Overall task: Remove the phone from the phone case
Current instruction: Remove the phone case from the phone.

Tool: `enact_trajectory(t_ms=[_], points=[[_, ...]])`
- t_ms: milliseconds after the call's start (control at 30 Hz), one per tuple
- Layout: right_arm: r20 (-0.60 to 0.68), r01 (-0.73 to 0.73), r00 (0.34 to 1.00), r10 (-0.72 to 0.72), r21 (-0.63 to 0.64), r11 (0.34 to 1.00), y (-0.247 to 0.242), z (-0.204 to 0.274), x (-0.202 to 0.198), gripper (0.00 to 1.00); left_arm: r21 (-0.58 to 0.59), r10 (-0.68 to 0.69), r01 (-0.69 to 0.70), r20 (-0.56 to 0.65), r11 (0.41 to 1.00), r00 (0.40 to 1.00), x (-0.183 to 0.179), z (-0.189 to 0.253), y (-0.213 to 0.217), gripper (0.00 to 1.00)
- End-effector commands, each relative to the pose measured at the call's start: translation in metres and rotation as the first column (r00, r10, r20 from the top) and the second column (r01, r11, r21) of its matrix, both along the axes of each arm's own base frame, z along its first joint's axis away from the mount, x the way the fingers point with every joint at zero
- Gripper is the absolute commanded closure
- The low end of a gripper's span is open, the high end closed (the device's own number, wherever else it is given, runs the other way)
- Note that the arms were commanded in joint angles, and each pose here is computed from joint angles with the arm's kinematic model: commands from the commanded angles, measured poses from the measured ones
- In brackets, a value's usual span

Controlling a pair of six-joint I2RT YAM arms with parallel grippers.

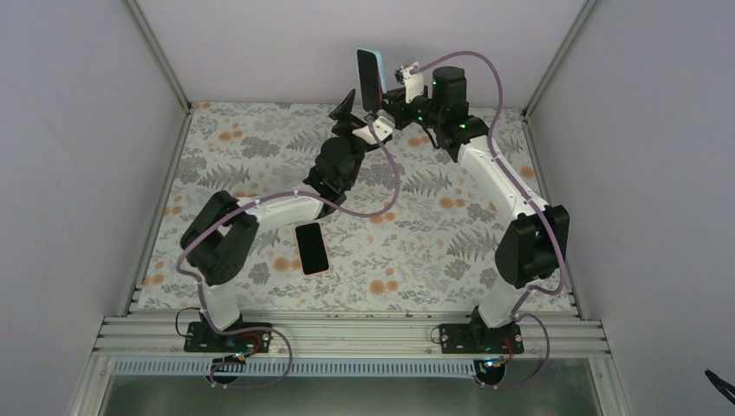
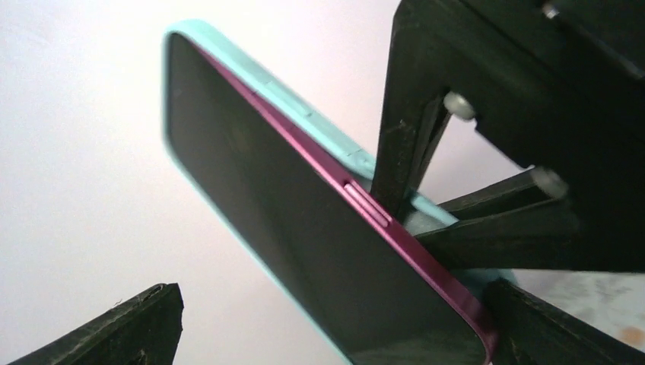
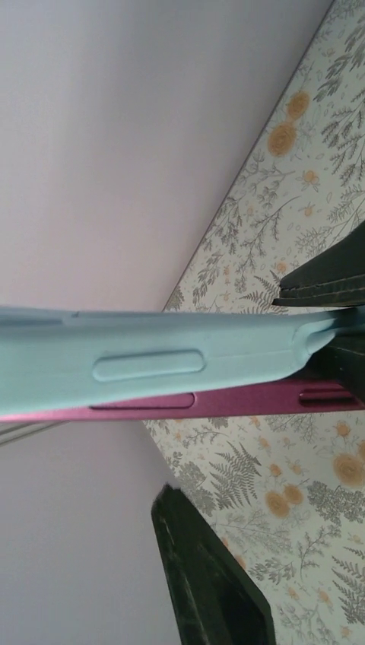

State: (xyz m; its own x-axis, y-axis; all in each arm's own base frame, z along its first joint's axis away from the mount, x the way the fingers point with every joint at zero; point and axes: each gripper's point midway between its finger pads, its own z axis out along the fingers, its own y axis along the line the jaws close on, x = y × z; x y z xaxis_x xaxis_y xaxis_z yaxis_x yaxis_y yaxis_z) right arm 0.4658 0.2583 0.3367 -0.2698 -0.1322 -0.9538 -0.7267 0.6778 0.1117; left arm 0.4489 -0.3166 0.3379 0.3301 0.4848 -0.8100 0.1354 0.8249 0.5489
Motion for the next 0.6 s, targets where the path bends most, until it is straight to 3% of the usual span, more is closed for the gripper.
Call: enact_trajectory(t_ms=[0, 300, 433, 567], points=[[-0.070, -0.157, 0.985, 0.160, 0.054, 0.986, 0.026, 0.007, -0.035, 0.97, -0.083, 0.361, -0.352, 0.202, 0.932, 0.910, 0.016, 0.035, 0.069, 0.04], [-0.119, -0.259, 0.958, 0.261, 0.035, 0.965, 0.057, -0.019, -0.063, 0.97, -0.140, 0.411, -0.387, 0.273, 0.911, 0.870, 0.028, 0.050, 0.079, 0.08], [-0.154, -0.330, 0.930, 0.333, 0.045, 0.943, 0.076, -0.033, -0.076, 0.97, -0.122, 0.361, -0.339, 0.336, 0.933, 0.870, 0.023, 0.060, 0.066, 0.28], [-0.173, -0.371, 0.912, 0.373, 0.045, 0.928, 0.092, -0.041, -0.085, 0.97, -0.120, 0.339, -0.317, 0.383, 0.941, 0.860, 0.018, 0.069, 0.059, 0.38]])
